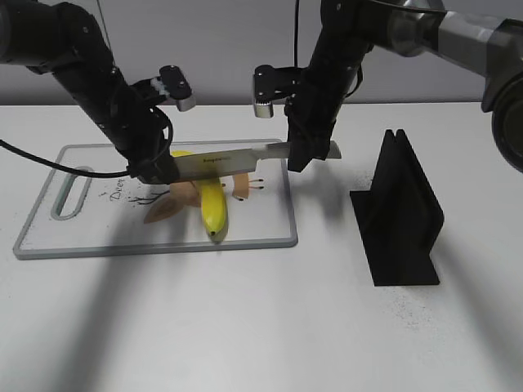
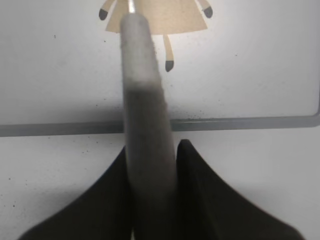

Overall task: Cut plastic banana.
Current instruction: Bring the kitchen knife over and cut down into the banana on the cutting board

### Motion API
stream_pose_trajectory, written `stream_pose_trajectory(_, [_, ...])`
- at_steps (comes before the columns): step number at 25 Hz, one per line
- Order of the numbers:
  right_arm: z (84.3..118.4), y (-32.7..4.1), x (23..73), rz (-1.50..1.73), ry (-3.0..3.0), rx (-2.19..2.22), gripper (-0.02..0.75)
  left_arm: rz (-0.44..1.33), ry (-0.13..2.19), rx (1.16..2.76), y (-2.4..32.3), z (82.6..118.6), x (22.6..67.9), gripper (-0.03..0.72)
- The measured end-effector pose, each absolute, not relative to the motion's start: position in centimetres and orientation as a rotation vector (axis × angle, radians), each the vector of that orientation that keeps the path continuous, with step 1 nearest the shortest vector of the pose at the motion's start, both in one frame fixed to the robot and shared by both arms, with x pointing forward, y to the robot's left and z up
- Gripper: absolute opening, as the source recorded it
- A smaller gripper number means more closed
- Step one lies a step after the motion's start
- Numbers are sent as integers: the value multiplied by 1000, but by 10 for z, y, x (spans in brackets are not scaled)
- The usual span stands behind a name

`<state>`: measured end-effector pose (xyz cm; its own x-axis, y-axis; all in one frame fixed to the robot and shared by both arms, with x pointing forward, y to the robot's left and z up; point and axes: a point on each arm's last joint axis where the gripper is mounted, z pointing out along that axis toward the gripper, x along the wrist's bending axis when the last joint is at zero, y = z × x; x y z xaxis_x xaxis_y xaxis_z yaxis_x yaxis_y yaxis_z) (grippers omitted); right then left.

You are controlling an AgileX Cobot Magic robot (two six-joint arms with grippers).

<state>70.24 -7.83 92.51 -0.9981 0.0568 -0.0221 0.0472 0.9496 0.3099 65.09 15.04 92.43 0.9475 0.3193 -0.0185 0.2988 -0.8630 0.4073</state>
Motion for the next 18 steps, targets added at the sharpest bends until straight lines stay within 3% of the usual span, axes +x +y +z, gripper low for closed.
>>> stream_pose_trajectory(6, [941,-70,705,511,3019,84,222,122,446,2698,154,934,649,0])
stream_pose_trajectory(18, [1031,-71,689,625,2855,84,236,357,351,2653,162,1025,628,-5])
